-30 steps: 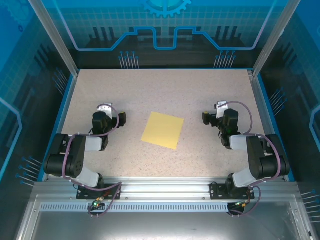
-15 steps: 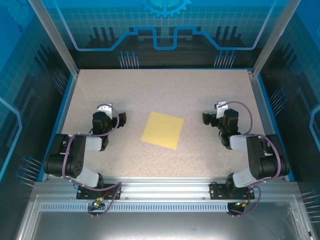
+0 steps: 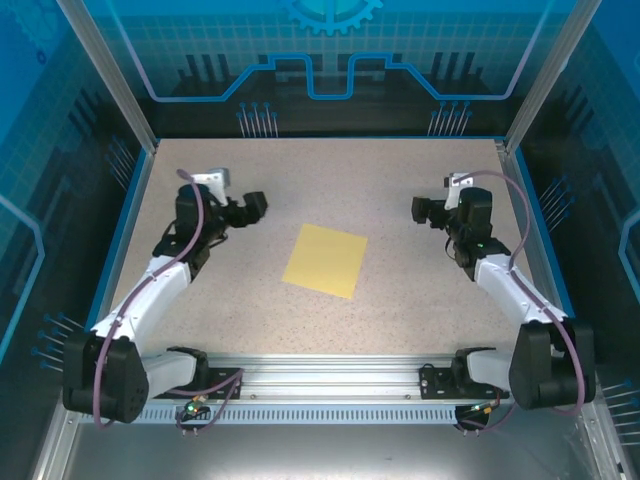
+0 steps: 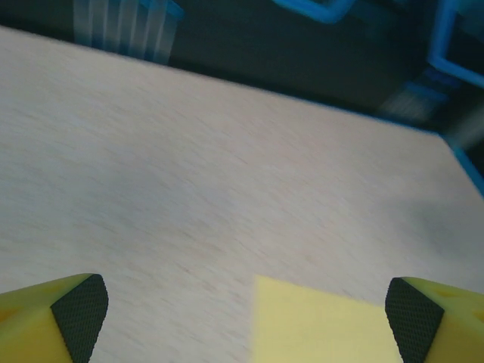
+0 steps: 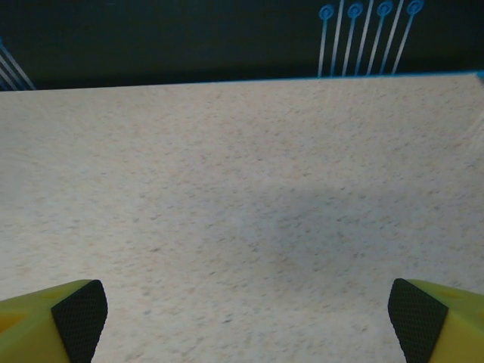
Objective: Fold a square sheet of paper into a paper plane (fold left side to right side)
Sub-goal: Pick up the square sheet of paper from the center of the table.
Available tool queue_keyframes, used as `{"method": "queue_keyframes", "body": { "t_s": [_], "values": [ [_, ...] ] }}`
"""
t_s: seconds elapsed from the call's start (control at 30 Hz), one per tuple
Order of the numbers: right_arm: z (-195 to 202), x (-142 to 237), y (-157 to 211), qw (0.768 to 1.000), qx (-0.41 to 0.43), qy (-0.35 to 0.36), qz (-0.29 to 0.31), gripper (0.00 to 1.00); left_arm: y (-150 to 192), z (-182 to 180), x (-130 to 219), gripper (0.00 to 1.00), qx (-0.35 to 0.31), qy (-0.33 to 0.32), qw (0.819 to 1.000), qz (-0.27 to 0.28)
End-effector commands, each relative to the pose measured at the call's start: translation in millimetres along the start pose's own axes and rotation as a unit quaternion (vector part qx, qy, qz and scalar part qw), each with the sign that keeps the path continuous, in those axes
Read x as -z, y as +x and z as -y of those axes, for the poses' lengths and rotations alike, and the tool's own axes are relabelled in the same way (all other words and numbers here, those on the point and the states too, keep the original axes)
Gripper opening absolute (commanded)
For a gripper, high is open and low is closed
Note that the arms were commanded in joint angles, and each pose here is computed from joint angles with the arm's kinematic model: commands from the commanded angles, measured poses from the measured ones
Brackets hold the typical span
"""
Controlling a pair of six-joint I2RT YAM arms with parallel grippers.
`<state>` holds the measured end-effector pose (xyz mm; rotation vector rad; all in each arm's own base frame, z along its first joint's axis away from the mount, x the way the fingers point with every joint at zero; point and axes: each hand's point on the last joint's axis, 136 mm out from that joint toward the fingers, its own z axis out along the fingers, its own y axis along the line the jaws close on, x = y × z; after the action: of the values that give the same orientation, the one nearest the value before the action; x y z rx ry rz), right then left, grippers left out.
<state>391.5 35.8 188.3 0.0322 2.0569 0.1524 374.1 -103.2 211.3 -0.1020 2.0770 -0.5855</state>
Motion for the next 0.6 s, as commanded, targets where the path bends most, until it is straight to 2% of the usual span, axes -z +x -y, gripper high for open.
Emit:
{"method": "queue_keyframes", "body": {
  "t_s": [0.0, 0.13, 0.2, 0.33, 0.57],
  "values": [
    [-35, 6, 65, 0.985, -0.058, -0.040, -0.154, 0.99, 89, 34, -4, 0.98, 0.069, 0.049, 0.979, -0.185],
    [-85, -5, 82, 0.972, -0.040, -0.061, -0.225, 1.00, 130, 77, -18, 0.98, 0.102, 0.138, 0.951, -0.258],
    [-102, -17, 93, 0.964, -0.019, -0.048, -0.262, 0.99, 142, 81, -28, 0.99, 0.127, 0.157, 0.940, -0.275],
    [-134, -43, 113, 0.950, -0.007, -0.044, -0.311, 0.99, 164, 72, -46, 0.98, 0.149, 0.137, 0.928, -0.313],
    [-161, -71, 141, 0.932, 0.019, -0.032, -0.360, 1.00, 195, 59, -60, 0.97, 0.167, 0.107, 0.910, -0.364]
  ]
}}
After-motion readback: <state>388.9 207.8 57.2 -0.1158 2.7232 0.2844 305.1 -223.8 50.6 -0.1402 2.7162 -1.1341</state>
